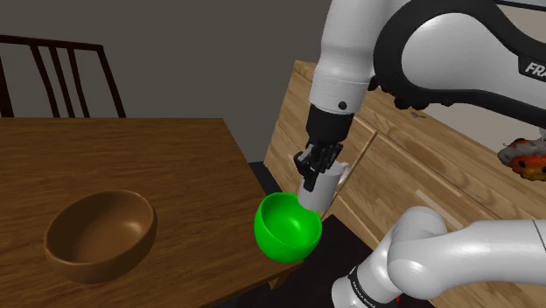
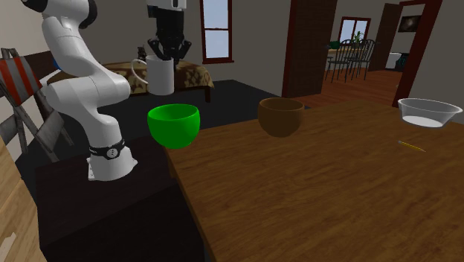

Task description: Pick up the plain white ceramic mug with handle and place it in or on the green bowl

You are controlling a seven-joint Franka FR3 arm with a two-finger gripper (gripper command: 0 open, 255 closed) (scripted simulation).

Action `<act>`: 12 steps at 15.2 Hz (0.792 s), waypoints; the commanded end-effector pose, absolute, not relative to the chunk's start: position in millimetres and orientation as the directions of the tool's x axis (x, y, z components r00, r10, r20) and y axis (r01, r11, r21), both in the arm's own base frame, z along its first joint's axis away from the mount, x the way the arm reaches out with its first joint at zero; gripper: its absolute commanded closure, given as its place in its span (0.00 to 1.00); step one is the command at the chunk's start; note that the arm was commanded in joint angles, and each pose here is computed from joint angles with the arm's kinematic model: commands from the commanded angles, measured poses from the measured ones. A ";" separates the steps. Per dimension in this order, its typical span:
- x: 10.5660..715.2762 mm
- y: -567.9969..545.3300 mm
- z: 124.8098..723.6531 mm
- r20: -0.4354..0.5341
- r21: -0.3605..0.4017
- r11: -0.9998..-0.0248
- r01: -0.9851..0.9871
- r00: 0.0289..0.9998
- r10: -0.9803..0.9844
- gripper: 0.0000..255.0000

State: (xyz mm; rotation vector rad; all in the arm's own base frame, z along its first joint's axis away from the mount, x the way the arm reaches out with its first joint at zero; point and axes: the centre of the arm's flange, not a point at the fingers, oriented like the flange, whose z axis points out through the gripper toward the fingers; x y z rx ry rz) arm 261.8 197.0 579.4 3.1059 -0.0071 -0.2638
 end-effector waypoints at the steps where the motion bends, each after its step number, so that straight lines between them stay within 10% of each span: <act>1: 262.7 196.2 569.0 -0.168 0.025 -1.000 -0.003 0.986 -0.007 1.00; 12: 262.7 196.2 516.9 -0.168 0.025 -1.000 -0.003 0.986 -0.007 1.00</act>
